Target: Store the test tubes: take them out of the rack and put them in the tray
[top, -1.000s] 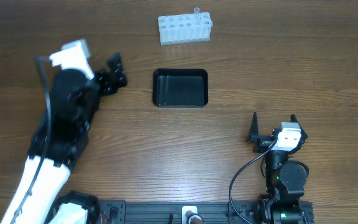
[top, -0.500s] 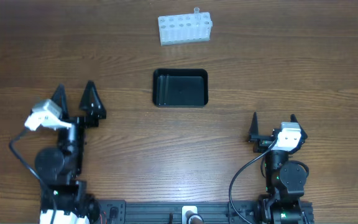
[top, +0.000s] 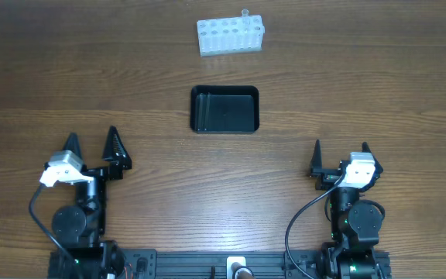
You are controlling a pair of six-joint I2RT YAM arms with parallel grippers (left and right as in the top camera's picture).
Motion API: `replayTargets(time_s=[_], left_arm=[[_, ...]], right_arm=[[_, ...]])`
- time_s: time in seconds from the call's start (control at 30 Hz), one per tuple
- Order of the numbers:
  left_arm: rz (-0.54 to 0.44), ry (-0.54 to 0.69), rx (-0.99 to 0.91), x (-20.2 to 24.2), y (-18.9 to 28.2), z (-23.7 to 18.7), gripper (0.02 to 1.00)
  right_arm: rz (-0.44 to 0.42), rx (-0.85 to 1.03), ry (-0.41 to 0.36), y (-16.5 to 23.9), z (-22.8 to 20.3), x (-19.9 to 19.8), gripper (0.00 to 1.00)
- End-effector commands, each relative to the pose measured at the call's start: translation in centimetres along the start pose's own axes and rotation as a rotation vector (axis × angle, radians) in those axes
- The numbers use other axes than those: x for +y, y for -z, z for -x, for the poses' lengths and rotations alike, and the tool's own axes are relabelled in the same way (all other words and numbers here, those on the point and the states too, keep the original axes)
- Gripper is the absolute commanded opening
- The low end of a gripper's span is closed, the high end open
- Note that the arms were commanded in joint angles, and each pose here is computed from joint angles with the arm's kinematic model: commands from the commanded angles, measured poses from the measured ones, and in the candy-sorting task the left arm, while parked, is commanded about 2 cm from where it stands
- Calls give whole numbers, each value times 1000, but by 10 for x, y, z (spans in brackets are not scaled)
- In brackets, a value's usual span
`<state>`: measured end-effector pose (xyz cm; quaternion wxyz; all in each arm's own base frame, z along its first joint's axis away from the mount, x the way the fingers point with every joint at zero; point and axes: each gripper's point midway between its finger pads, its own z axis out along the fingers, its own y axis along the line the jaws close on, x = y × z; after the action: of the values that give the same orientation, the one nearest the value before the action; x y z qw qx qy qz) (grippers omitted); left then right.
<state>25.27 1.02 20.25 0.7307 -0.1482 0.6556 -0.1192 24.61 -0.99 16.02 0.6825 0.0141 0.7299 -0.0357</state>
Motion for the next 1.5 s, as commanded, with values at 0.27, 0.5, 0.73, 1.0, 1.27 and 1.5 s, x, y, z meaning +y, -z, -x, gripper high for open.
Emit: replayTargets(time_s=[0.27, 0.5, 0.73, 1.0, 1.27, 1.5], left_arm=[[8, -289, 170, 12, 11, -43, 998], [-10, -403, 172, 11, 11, -43, 998], [-10, -403, 172, 11, 11, -43, 996], [-10, -403, 172, 11, 11, -43, 998], [-10, -403, 172, 11, 11, -43, 998], [-10, -403, 172, 11, 11, -43, 996]], right_arm=[[2, 0, -3, 0, -2, 0, 991], [2, 0, -3, 0, -2, 0, 991], [2, 0, -2, 0, -2, 0, 991], [2, 0, -3, 0, -2, 0, 991], [2, 0, -3, 0, -2, 0, 991], [2, 0, -3, 0, -2, 0, 993]])
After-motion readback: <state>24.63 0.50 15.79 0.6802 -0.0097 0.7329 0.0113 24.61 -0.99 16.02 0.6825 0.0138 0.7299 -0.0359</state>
